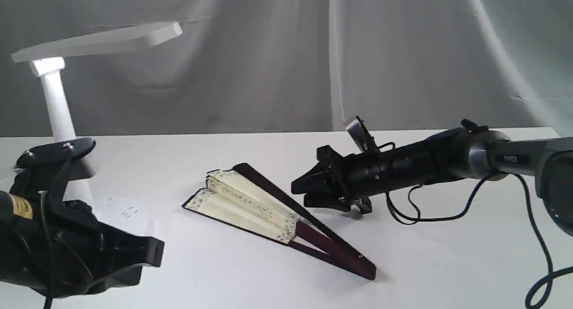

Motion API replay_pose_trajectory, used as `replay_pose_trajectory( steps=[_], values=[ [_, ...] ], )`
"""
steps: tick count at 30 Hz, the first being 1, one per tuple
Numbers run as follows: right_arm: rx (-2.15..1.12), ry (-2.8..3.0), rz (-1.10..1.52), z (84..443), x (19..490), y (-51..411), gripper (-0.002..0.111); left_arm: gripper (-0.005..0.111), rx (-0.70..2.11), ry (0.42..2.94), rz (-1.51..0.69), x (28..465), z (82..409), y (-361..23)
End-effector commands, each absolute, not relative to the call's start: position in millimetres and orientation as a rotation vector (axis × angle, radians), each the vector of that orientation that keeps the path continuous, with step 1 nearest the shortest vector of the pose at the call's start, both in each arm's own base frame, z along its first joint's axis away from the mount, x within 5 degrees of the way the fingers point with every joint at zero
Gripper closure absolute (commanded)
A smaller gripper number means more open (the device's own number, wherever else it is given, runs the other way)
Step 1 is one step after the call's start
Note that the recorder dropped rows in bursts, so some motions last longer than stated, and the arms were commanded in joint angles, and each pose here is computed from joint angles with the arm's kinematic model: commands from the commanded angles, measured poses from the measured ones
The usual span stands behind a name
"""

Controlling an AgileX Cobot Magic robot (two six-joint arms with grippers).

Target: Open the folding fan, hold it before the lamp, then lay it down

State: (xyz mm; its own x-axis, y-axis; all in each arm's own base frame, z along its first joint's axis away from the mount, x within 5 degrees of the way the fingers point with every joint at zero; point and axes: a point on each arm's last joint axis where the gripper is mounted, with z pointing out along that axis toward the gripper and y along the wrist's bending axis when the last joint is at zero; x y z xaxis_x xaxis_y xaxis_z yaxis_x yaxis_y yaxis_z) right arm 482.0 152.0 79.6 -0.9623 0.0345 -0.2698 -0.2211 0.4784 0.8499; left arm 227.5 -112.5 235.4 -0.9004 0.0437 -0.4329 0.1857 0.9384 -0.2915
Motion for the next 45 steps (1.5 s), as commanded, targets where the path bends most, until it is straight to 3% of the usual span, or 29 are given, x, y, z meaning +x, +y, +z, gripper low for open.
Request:
replay_pose_trajectory(
  steps=[1, 15, 35, 41, 45],
  values=[
    [-0.202, 2.520, 1.401, 73, 479, 163, 0.065, 0.107, 0.158, 2.647, -0.474, 229, 238, -115],
    [-0.194, 2.734, 1.205, 60, 472, 157, 0.068, 0.107, 0.161, 2.658, -0.474, 228, 237, -115],
    [-0.212, 2.729, 1.275, 62, 462, 190, 0.069, 0.107, 0.168, 2.676, -0.472, 227, 236, -115],
    [-0.191, 2.722, 1.297, 63, 463, 188, 0.079, 0.107, 0.168, 2.674, -0.472, 227, 236, -115],
    [-0.215, 2.718, 1.299, 64, 463, 188, 0.093, 0.107, 0.168, 2.674, -0.472, 227, 236, -115]
  ],
)
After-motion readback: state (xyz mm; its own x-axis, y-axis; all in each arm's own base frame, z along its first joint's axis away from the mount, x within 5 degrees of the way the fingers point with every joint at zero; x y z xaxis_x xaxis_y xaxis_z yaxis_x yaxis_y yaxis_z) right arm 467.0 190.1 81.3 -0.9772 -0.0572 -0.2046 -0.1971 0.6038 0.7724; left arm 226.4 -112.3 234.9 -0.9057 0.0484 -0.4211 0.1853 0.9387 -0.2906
